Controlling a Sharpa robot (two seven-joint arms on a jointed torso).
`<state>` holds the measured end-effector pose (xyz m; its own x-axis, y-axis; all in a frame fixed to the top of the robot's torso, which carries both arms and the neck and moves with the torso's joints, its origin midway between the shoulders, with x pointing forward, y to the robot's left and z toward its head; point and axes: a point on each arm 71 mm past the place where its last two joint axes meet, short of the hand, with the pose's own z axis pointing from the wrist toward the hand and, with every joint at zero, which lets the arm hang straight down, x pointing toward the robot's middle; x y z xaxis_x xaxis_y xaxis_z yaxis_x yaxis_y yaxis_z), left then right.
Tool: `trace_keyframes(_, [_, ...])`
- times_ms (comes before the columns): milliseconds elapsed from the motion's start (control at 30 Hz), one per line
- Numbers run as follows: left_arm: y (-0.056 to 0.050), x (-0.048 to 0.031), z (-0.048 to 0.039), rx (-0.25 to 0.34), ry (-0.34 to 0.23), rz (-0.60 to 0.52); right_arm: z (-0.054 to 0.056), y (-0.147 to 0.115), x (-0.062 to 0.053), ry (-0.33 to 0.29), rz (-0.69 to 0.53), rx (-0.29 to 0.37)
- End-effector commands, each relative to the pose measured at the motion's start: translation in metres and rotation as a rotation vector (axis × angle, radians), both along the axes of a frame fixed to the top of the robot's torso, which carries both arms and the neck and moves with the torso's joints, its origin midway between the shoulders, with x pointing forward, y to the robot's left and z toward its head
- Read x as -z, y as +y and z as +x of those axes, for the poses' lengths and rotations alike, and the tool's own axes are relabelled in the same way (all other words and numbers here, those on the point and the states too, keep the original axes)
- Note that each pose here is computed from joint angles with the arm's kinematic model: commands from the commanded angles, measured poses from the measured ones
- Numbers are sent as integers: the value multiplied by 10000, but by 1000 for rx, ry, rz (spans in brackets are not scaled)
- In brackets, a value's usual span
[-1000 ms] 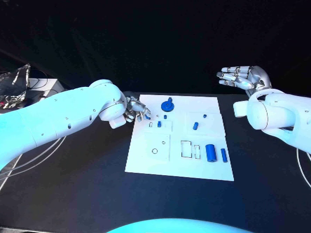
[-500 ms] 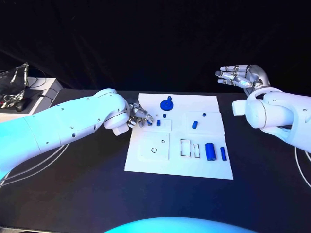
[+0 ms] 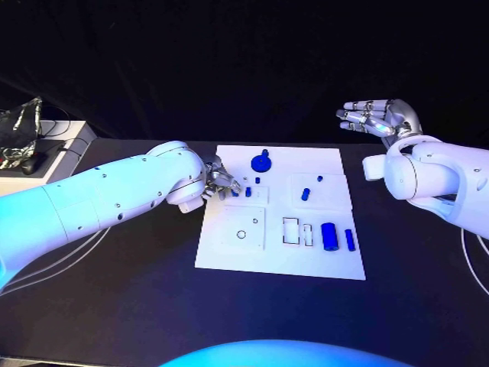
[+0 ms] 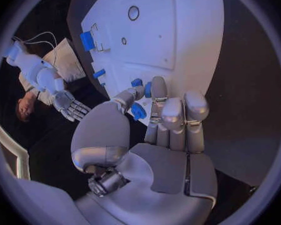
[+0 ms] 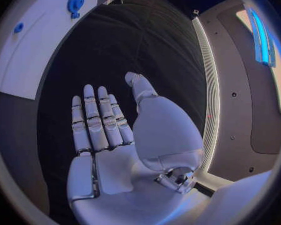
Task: Assemble the parts on the task board
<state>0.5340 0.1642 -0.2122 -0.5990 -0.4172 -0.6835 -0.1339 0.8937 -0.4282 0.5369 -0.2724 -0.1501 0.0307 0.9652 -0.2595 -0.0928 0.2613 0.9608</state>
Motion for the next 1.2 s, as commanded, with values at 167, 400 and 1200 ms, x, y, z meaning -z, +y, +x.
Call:
trace_keyframes(167, [-23,-11,10,44,-54,52,-3,24,-6,-10,-3,-25])
trace_keyframes(400, [-39,-16,6,64,-76,71,-6,19,-6,-9,-3,-26])
trace_keyframes(1200, [-69,59,-36,113,-84,100,-8,6,-4,-6,-4,-27])
